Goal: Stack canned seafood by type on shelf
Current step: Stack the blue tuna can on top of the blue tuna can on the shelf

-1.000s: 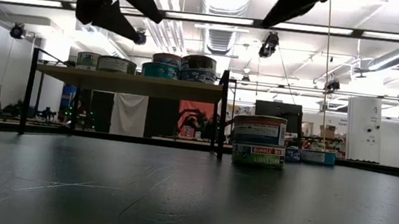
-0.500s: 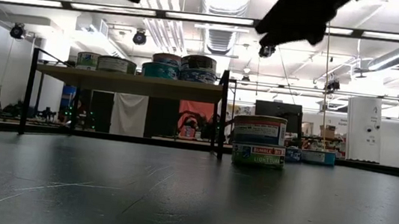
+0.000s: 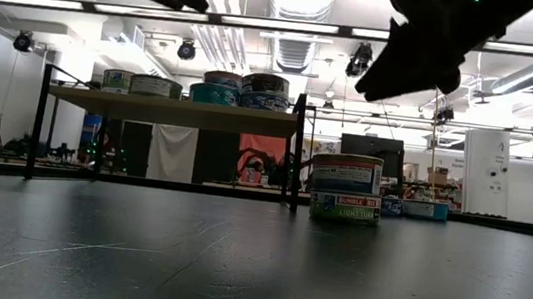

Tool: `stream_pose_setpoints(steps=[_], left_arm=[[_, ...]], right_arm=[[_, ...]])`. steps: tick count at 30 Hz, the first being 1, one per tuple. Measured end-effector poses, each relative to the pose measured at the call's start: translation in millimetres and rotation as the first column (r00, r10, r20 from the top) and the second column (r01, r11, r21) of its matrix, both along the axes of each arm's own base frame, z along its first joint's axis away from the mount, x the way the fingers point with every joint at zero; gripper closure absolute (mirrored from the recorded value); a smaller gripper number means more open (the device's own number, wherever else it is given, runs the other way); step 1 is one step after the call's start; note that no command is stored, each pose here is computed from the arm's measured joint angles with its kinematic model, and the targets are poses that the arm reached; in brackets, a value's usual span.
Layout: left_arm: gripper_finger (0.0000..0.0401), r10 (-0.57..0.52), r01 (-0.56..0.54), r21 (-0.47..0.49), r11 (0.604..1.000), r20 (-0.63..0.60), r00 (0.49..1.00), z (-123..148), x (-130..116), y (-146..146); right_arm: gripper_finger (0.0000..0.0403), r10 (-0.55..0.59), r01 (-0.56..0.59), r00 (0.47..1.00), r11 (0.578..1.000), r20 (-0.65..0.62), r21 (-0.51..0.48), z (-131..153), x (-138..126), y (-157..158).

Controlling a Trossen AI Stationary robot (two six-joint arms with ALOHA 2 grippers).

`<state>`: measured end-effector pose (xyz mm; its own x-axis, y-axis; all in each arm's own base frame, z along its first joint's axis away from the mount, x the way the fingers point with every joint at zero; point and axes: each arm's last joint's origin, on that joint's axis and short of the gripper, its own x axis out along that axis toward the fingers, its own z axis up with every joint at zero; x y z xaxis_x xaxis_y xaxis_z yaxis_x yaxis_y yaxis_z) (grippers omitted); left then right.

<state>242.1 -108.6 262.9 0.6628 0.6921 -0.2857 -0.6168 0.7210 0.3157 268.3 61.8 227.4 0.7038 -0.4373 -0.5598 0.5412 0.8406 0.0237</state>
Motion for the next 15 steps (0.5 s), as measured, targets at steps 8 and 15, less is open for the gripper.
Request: stream_pose_setpoints(steps=[8, 15], left_arm=[[0.0068, -0.299, 0.234, -0.345, 0.909, -0.148, 0.943, -15, 9, -8], [0.0114, -0.393, 0.310, -0.352, 0.883, -0.196, 0.898, -38, 23, -25]], right_arm=[[0.0294, -0.057, 0.055, 0.998, 0.996, -0.035, -0.064, -6, -5, -4], [0.0351, -0.078, 0.072, 0.996, 0.990, -0.050, -0.121, -6, -6, -6]])
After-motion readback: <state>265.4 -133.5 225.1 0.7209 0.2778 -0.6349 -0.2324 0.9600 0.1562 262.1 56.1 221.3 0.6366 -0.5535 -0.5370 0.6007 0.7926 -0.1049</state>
